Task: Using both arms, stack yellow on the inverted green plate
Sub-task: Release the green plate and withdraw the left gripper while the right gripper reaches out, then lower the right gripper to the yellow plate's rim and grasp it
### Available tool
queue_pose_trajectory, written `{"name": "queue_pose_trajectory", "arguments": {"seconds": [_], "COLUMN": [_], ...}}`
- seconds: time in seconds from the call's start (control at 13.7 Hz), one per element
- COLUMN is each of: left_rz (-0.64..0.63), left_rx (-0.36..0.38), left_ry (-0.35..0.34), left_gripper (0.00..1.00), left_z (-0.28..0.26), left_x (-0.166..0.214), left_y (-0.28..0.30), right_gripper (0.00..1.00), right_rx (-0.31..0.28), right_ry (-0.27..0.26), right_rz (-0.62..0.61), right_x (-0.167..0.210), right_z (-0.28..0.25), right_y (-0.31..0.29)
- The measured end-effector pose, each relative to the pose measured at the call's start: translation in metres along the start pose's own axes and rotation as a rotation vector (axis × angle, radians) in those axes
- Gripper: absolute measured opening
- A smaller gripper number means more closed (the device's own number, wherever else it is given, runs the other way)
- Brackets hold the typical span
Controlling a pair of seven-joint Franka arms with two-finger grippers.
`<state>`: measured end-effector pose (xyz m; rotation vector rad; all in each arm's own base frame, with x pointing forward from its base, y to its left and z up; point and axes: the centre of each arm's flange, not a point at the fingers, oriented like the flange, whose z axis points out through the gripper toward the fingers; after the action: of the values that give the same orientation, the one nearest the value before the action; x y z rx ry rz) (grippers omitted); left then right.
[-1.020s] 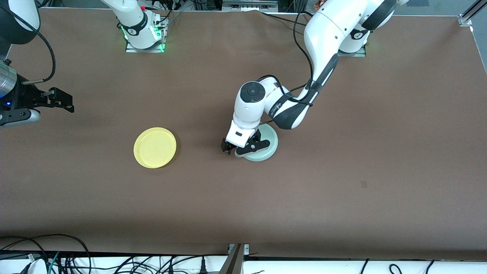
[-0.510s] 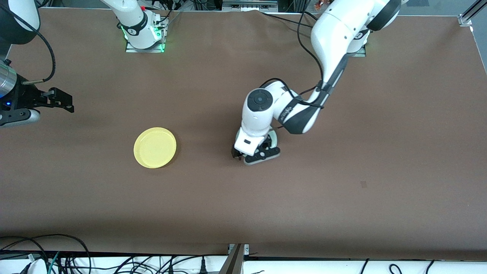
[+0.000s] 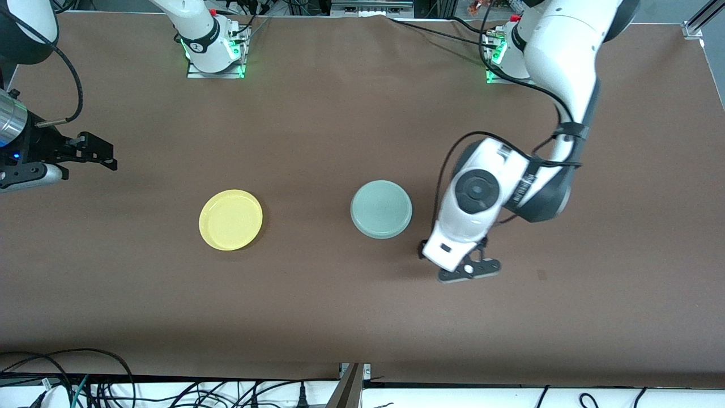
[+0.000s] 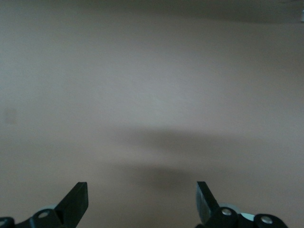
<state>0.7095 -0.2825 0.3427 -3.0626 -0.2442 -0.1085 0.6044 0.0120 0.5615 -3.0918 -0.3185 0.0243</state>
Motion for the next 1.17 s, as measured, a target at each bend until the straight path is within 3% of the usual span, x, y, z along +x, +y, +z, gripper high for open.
{"name": "queue_pose_trajectory", "arguments": {"seconds": [0.22, 0.44, 0.66, 0.8, 0.95, 1.17], "left_rz": [0.037, 0.083, 0.099, 0.086, 0.079, 0.136], "left_rx": [0.019, -0.011, -0.031, -0.014, 0.007, -0.036], "left_ry": [-0.028, -0.027, -0.022, -0.061, -0.117, -0.184], "left_gripper": [1.0, 1.0, 1.0, 1.0, 1.0, 1.0], "left_z": [0.001, -0.06, -0.138, -0.163, -0.175, -0.189], "left_x": [0.03, 0.037, 0.025, 0.007, -0.01, -0.028], "left_y": [-0.061, -0.102, -0.16, -0.191, -0.207, -0.231], "right_gripper": [1.0, 1.0, 1.0, 1.0, 1.0, 1.0], "right_rx": [0.008, 0.011, 0.018, 0.022, 0.027, 0.047], "right_ry": [-0.032, -0.062, -0.122, -0.173, -0.168, -0.16], "right_rz": [0.007, 0.002, 0.003, 0.004, 0.008, 0.019], "right_x": [0.009, 0.016, 0.026, 0.038, 0.052, 0.058], "right_z": [0.023, 0.044, 0.081, 0.128, 0.167, 0.222], "right_y": [0.005, 0.006, 0.008, 0.012, 0.013, 0.011]}}
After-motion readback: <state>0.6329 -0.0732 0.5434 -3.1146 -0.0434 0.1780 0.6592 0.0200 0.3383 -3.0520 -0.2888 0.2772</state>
